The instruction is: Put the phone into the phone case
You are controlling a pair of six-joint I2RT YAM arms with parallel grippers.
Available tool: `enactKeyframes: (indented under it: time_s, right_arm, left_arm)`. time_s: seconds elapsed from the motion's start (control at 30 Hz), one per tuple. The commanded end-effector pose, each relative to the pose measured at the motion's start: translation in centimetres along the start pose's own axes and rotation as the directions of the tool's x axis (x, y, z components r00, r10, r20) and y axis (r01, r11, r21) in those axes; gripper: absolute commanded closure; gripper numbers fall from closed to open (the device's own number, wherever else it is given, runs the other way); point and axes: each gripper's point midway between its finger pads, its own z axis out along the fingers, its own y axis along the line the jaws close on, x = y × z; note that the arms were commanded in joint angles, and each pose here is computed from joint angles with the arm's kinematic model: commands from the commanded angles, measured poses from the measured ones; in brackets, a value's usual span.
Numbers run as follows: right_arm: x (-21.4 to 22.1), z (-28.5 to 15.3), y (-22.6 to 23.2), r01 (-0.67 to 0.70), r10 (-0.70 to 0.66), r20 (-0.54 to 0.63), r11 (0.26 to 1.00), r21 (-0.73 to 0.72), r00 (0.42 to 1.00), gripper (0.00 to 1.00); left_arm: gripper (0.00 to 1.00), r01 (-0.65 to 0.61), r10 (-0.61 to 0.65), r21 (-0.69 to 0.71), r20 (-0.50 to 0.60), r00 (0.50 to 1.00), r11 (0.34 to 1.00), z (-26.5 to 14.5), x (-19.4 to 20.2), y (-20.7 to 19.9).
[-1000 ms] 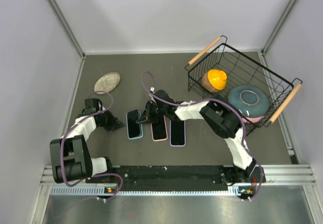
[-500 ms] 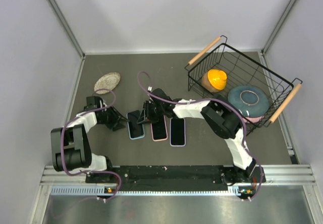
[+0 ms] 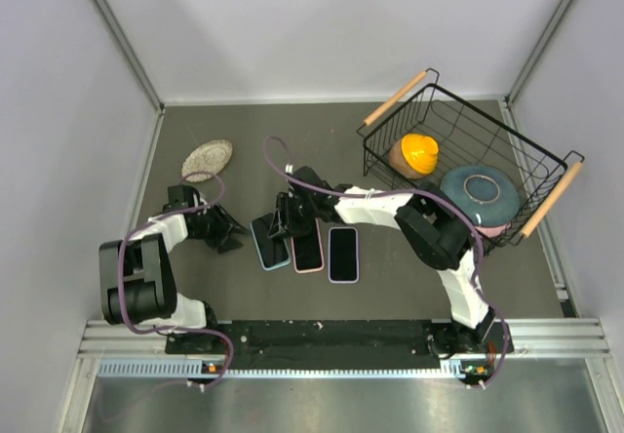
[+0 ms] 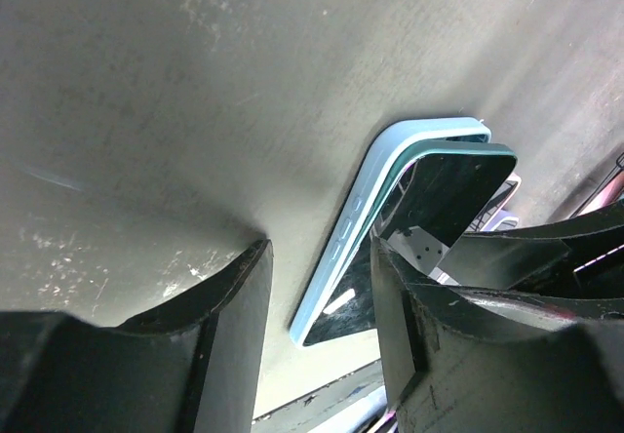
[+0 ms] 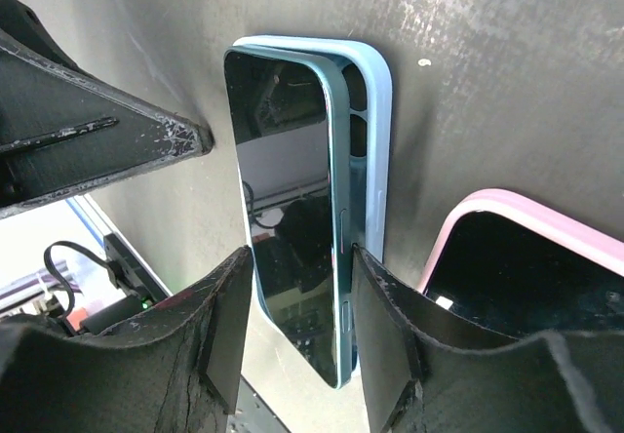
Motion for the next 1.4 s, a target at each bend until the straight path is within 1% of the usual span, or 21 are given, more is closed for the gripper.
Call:
enactKeyframes:
  time_s: [0.0,0.07,0.17,0.3,0.5,0.63,0.77,0.87,1.0,1.07,1.1,1.23,1.33,1.37]
  right_arm:
    - [-2.0,-2.3,2.5,0.061,-0.060,0.053,0.998,-0.024,0.997,0.55]
    - [-2.4,-2.3,3.2,0.103,-0.100,0.051,0.993,-0.052,0.994,0.54]
    - [-3.0,-2.6,3.5,0.125,-0.122,0.045,0.989,-0.074,0.991,0.53]
    - [-3.2,-3.0,3.4,0.151,-0.148,0.040,0.986,-0.071,0.988,0.50]
    - [-2.9,-2.5,3.2,0.192,-0.192,0.006,0.979,-0.071,0.981,0.43]
    - [-2.8,-1.8,2.9,0.219,-0.221,-0.015,0.973,-0.074,0.975,0.39]
    - [-2.2,-1.1,1.7,0.228,-0.230,-0.040,0.972,-0.050,0.972,0.38]
    - [-1.7,-0.4,1.6,0.226,-0.231,-0.072,0.971,-0.077,0.970,0.38]
    - [-1.4,0.1,1.3,0.240,-0.245,-0.074,0.968,-0.066,0.967,0.37]
    - [-1.2,0.3,1.1,0.242,-0.247,-0.080,0.968,-0.065,0.966,0.37]
    - [-1.0,0.4,1.0,0.241,-0.246,-0.086,0.968,-0.066,0.965,0.37]
    - [-0.3,0.8,1.5,0.235,-0.243,-0.100,0.968,-0.084,0.965,0.37]
    - [0.1,1.0,2.1,0.215,-0.227,-0.106,0.970,-0.113,0.968,0.36]
    - [0.1,1.0,2.8,0.210,-0.226,-0.102,0.966,-0.150,0.969,0.36]
  left_arm:
    - [0.49,-0.029,0.028,0.025,0.024,0.999,0.999,0.2,-0.9,-0.7]
    - [0.48,-0.024,0.023,0.043,0.015,1.000,0.999,0.4,-0.8,-0.9]
    - [0.48,-0.005,0.007,0.079,-0.020,1.000,0.997,0.6,-0.4,-1.4]
    - [0.46,-0.014,0.015,0.092,-0.013,1.000,0.996,0.6,-0.3,-1.6]
    - [0.41,-0.010,0.011,0.069,-0.008,1.000,0.998,1.0,-0.3,-1.3]
    - [0.41,-0.020,0.020,0.030,-0.016,1.000,0.999,1.4,-0.1,-1.0]
    - [0.41,-0.027,0.027,-0.029,0.002,1.000,0.999,1.7,-0.3,-0.4]
    - [0.46,-0.002,0.001,-0.043,-0.017,1.000,0.999,2.0,0.0,0.1]
    - [0.50,0.016,-0.018,-0.075,-0.025,1.000,0.997,2.4,0.2,0.8]
    - [0.53,0.014,-0.014,-0.106,0.001,1.000,0.994,2.2,-0.3,1.1]
    - [0.54,0.014,-0.014,-0.142,0.003,1.000,0.990,2.1,-0.3,1.6]
    - [0.57,0.015,-0.018,-0.204,-0.013,1.000,0.979,2.0,-0.3,2.3]
    - [0.65,0.026,-0.037,-0.202,-0.049,0.998,0.979,2.3,0.2,2.5]
    - [0.68,0.029,-0.041,-0.202,-0.056,0.998,0.979,2.5,0.2,2.6]
